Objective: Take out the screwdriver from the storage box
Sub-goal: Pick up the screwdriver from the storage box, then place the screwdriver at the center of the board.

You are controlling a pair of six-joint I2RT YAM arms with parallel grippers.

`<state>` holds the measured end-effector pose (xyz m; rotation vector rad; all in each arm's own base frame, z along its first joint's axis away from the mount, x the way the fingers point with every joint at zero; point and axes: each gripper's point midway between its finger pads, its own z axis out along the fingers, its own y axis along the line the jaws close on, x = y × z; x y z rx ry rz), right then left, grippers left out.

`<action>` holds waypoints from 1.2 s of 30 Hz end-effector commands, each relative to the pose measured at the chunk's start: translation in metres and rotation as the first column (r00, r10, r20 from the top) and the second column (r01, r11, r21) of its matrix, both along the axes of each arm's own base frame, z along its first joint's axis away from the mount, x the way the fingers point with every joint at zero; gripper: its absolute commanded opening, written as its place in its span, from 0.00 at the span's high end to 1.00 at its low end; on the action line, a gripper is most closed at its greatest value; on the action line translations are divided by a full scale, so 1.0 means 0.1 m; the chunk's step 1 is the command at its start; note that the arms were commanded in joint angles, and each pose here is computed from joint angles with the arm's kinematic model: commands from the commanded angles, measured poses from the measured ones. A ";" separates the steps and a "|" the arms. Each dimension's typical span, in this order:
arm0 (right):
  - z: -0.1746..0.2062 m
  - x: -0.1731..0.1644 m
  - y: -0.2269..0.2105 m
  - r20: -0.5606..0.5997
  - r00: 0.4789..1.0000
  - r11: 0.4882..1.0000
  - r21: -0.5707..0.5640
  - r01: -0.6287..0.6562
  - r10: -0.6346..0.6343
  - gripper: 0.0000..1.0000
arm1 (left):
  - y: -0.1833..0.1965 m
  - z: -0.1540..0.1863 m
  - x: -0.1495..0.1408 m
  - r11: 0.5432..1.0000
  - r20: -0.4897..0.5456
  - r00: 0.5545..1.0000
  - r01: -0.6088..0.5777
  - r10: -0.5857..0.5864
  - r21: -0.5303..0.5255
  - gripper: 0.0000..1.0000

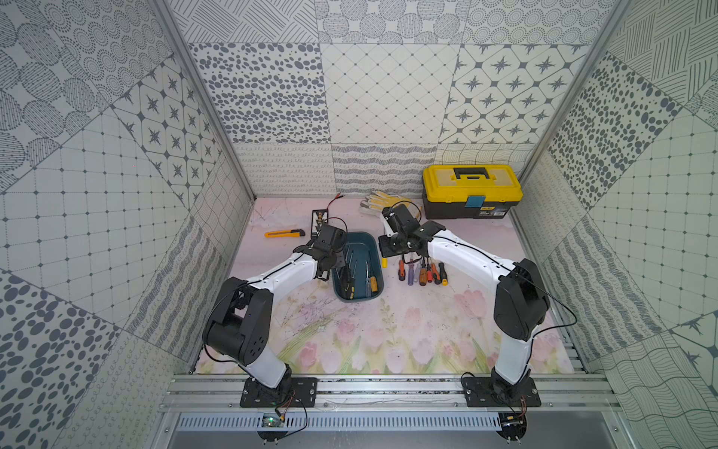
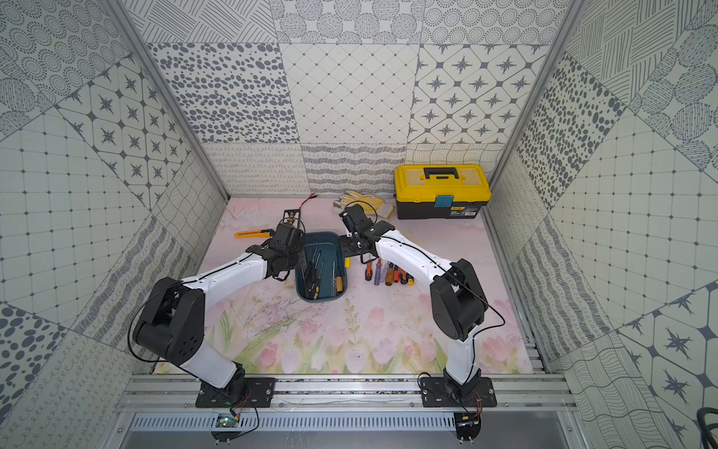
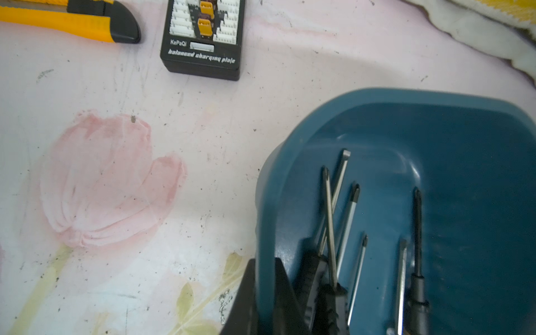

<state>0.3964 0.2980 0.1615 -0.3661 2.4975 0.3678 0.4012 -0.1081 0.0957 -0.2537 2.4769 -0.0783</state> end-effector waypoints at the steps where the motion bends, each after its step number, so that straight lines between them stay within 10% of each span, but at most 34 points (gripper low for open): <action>1: 0.12 0.11 -0.41 0.056 0.997 0.997 -0.052 0.058 -0.055 1.00 | 0.00 0.14 0.11 1.000 0.079 0.997 -0.015 0.017 -0.024 1.00; 17: -0.48 -0.01 -2.00 -0.081 0.937 0.924 -0.212 0.317 -0.340 1.00 | -0.01 0.16 0.12 1.000 0.081 0.997 -0.012 0.014 -0.023 1.00; 36: -1.10 -0.12 -2.33 -0.185 0.912 0.883 -0.379 0.278 -0.367 1.00 | -0.01 0.15 0.13 1.000 0.077 0.997 -0.011 0.013 -0.020 1.00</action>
